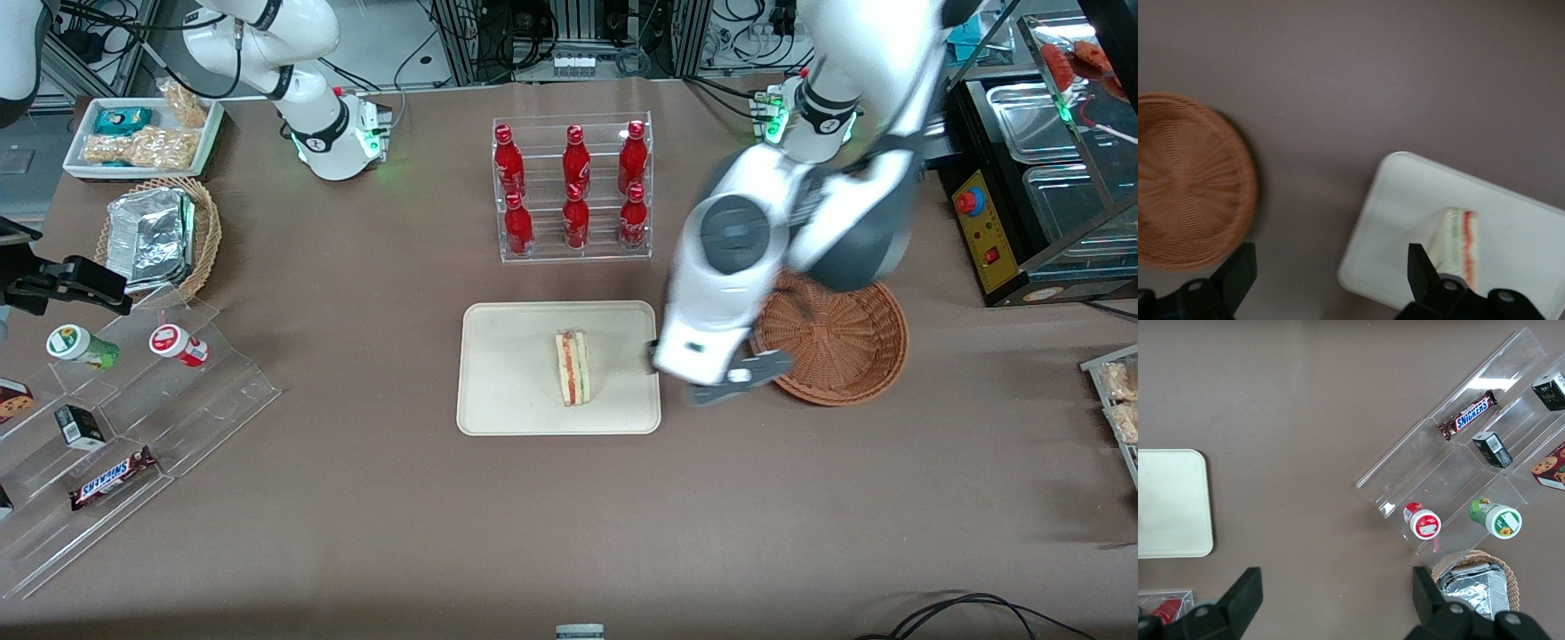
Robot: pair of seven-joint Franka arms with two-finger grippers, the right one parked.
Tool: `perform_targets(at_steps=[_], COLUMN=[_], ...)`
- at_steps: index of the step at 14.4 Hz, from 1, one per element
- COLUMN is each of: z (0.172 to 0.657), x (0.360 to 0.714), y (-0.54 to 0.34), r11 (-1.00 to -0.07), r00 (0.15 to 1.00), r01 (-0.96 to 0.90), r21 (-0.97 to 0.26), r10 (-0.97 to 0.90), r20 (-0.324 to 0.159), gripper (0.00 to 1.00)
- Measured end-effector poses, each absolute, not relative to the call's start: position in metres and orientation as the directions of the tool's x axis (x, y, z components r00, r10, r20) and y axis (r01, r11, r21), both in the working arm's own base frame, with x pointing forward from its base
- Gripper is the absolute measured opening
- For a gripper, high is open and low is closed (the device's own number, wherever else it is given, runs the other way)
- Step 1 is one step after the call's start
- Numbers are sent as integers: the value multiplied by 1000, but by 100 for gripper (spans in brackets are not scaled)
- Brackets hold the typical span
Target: Place sandwich from basket to tray
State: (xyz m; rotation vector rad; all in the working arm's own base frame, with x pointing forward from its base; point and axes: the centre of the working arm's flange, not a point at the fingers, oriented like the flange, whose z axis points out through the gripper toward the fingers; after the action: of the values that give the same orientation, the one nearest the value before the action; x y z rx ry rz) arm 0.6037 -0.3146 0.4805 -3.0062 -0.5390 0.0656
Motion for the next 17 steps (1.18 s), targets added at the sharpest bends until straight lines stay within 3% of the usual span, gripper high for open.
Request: perform_targets(at_steps=[3,9,13,17], z=[522,590,614,625], x=[600,579,549,543], y=[-229,-73,-43,-49], r11=[-941,-959,-962,-977], r00=[940,938,942,964], r01=[302,265,259,203], r21=[-149,-97,-84,-65], r10=[320,279,271,211], r20=[-116,-207,-196,-159], gripper=[100,100,100,100])
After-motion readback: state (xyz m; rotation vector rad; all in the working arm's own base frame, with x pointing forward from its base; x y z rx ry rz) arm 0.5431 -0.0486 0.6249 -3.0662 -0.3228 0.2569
